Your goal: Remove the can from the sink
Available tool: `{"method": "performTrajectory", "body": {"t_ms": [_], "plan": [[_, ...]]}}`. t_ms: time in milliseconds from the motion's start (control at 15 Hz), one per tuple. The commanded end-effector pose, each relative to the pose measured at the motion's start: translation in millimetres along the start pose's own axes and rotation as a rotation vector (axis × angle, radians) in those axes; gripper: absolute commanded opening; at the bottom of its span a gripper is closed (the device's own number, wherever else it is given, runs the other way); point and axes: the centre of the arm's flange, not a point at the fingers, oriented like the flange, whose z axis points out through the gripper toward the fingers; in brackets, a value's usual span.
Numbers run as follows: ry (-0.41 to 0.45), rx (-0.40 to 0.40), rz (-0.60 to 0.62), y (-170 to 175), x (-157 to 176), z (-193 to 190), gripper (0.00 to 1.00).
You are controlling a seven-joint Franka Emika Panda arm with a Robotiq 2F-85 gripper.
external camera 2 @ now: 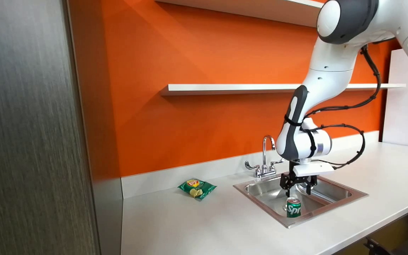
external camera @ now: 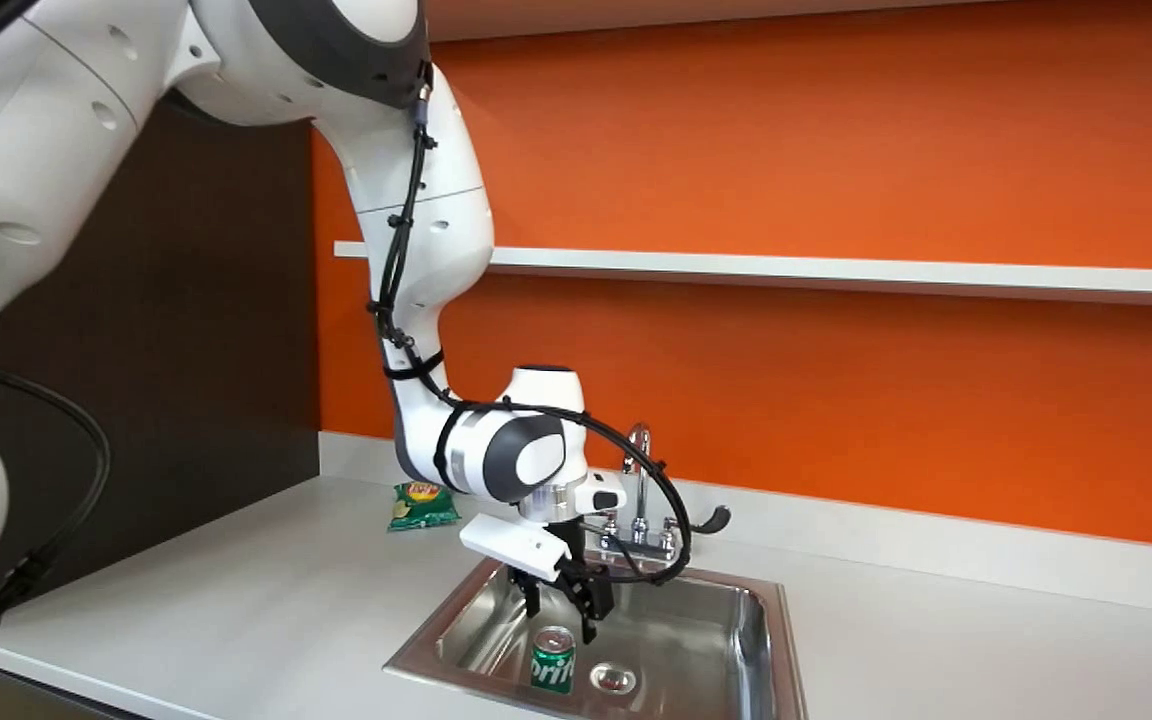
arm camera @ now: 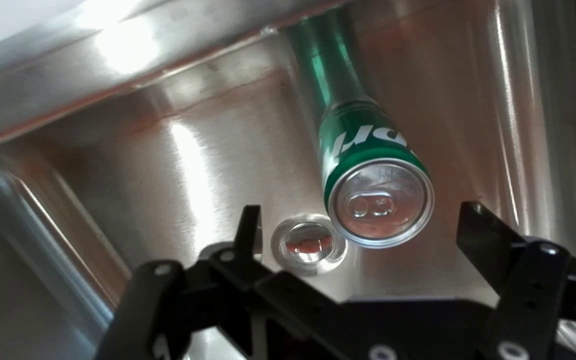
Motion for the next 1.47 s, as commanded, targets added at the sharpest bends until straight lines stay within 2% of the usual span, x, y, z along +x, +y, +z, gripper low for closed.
{"method": "performTrajectory", "body": {"t_ms": [0, 1067, 1133, 1200, 1333, 1400], "plan": [[-0.002, -0.004, 0.014, -7.2, 11.1, 17.7, 1.00], [-0.023, -0.023, -0.015, -30.3, 20.0, 54.1, 1.00], [-0.023, -0.022, -0.016, -31.0, 20.6, 55.3, 0.97], [-0.023, -0.022, -0.015, -31.4, 21.2, 55.7, 0.73], [-0.023, -0.021, -0.015, -32.7, 21.4, 56.1, 0.69], [-0.023, -0.020, -0.016, -33.2, 21.3, 55.2, 0.62]]}}
